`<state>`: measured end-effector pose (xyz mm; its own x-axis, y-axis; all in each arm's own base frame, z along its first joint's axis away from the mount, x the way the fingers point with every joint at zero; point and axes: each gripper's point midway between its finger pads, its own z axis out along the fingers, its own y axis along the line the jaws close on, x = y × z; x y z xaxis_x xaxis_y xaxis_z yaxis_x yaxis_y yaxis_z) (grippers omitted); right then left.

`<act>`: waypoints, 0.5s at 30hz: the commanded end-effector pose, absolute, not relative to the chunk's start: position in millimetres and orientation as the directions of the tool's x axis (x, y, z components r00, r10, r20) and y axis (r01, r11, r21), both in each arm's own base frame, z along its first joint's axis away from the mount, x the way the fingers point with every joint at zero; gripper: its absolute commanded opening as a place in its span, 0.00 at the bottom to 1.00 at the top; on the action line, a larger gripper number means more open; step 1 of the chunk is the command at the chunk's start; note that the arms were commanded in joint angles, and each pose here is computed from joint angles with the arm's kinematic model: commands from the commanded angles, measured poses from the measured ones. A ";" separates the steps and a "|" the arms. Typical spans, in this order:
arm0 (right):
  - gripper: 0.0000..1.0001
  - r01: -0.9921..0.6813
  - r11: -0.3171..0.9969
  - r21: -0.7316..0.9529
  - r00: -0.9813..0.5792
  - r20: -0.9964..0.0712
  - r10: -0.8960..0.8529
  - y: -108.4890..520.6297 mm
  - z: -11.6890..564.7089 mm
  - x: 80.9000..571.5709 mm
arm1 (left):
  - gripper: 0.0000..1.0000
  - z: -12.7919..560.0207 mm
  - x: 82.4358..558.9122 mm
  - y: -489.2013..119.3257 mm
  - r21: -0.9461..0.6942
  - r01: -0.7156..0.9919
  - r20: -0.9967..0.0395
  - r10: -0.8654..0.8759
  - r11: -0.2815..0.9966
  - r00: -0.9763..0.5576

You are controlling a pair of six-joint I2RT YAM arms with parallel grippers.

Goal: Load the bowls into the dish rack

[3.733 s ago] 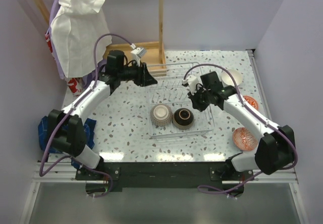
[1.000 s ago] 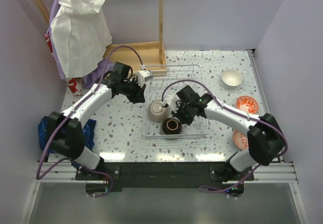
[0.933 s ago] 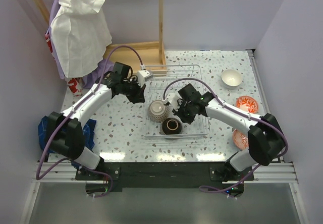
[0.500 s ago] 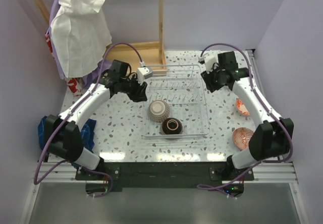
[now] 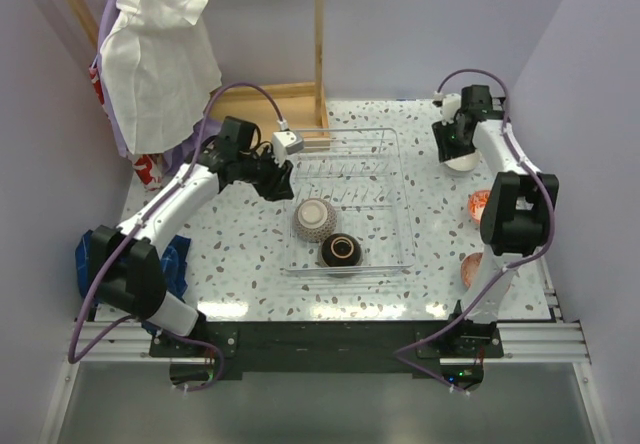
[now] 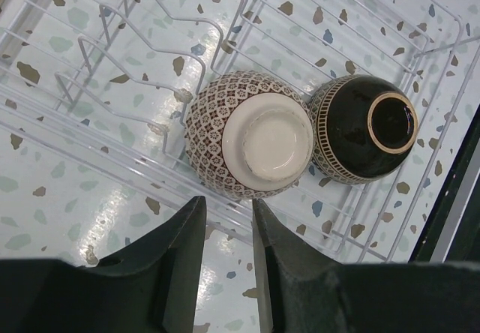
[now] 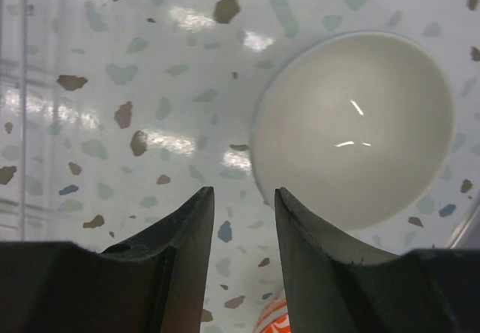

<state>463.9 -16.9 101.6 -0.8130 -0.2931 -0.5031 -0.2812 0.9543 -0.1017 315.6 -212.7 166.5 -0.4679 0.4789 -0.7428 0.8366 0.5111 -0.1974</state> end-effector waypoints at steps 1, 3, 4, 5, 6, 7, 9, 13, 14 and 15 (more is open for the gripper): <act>0.42 -0.197 0.974 -0.108 -0.749 -0.625 -0.221 -38.7 153.1 488.0 | 0.36 176.4 326.5 -221.1 -0.199 0.848 -0.773 0.454 0.490 -0.444; 0.42 -0.161 0.982 -0.103 -0.756 -0.626 -0.190 -50.0 153.6 490.1 | 0.36 173.3 328.8 -223.3 -0.213 0.844 -0.771 0.447 0.492 -0.455; 0.41 -0.143 0.984 -0.102 -0.770 -0.614 -0.175 -55.5 145.9 491.2 | 0.36 171.6 329.3 -224.0 -0.221 0.841 -0.768 0.444 0.494 -0.462; 0.41 -0.110 0.989 -0.100 -0.776 -0.613 -0.148 -61.1 144.0 492.6 | 0.36 172.2 330.6 -225.0 -0.223 0.841 -0.769 0.441 0.493 -0.462; 0.41 -0.081 0.992 -0.099 -0.777 -0.616 -0.125 -70.5 143.4 494.9 | 0.36 170.3 331.6 -225.8 -0.230 0.839 -0.766 0.440 0.494 -0.469; 0.41 -0.065 0.993 -0.095 -0.788 -0.606 -0.110 -74.6 135.2 496.5 | 0.36 169.6 332.0 -226.2 -0.233 0.838 -0.764 0.440 0.493 -0.471; 0.41 -0.025 0.993 -0.112 -0.792 -0.604 -0.088 -86.4 131.4 500.0 | 0.37 167.9 334.3 -226.3 -0.232 0.837 -0.761 0.443 0.496 -0.474; 0.39 0.012 0.992 -0.124 -0.796 -0.601 -0.066 -99.2 122.8 506.3 | 0.37 164.6 334.6 -226.1 -0.240 0.833 -0.752 0.447 0.498 -0.484; 0.39 0.014 0.992 -0.122 -0.800 -0.597 -0.062 -100.2 118.1 508.0 | 0.37 163.9 334.9 -226.0 -0.238 0.833 -0.752 0.449 0.499 -0.484; 0.39 0.032 0.990 -0.136 -0.799 -0.599 -0.056 -107.0 118.7 509.7 | 0.37 162.7 334.7 -225.7 -0.241 0.832 -0.749 0.449 0.501 -0.487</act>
